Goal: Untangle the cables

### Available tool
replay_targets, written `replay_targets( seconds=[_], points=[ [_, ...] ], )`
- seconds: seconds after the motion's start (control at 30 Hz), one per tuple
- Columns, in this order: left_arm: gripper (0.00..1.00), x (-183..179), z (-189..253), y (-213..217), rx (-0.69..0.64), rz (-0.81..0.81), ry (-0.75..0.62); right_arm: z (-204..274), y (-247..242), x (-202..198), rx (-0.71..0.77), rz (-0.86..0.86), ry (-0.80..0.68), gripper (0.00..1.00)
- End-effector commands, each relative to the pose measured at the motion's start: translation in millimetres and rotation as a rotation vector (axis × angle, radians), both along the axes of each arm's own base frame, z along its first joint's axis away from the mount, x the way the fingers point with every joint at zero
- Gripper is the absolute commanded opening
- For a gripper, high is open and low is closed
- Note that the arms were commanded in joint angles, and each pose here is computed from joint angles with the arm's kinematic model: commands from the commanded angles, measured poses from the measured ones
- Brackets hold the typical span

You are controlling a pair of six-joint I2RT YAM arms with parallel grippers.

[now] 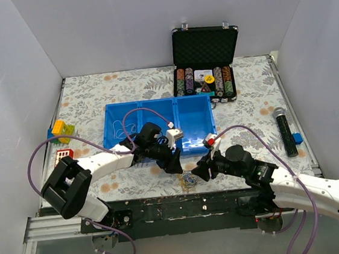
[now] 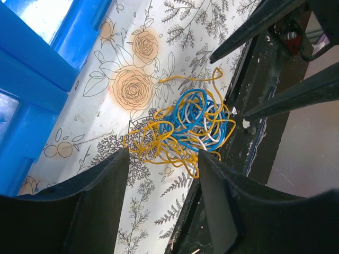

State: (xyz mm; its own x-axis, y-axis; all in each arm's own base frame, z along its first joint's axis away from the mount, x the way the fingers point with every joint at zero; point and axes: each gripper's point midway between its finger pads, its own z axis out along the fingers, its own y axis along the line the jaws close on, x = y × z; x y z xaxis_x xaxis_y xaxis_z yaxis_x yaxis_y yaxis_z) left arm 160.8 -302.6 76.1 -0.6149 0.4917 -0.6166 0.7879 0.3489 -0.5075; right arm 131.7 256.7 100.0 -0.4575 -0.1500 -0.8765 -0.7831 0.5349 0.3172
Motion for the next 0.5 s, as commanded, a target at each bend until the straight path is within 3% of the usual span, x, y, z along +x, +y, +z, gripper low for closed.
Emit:
replay_targets(
  seconds=[0.0, 0.2, 0.27, 0.33, 0.47],
  points=[
    [0.52, -0.2, -1.1, -4.9, -0.009, -0.012, 0.008, 2.1, -1.3, -0.2, 0.018, -0.012, -0.008, 0.56],
    [0.51, -11.7, -4.1, -2.8, 0.011, -0.051, 0.04, 4.3, -2.3, 1.3, 0.024, -0.02, -0.016, 0.56],
    [0.46, -12.2, -4.9, -3.0, 0.014, -0.052, 0.04, 5.0, -2.1, 1.3, 0.026, -0.02, -0.018, 0.56],
    [0.35, -10.6, -3.5, -4.9, 0.006, -0.053, 0.029, 5.7, -2.1, 1.6, 0.028, -0.019, -0.021, 0.56],
    [0.0, -4.2, 2.9, -10.5, -0.007, -0.051, 0.006, 7.0, -1.1, 1.9, 0.03, -0.02, -0.021, 0.56]
  ],
)
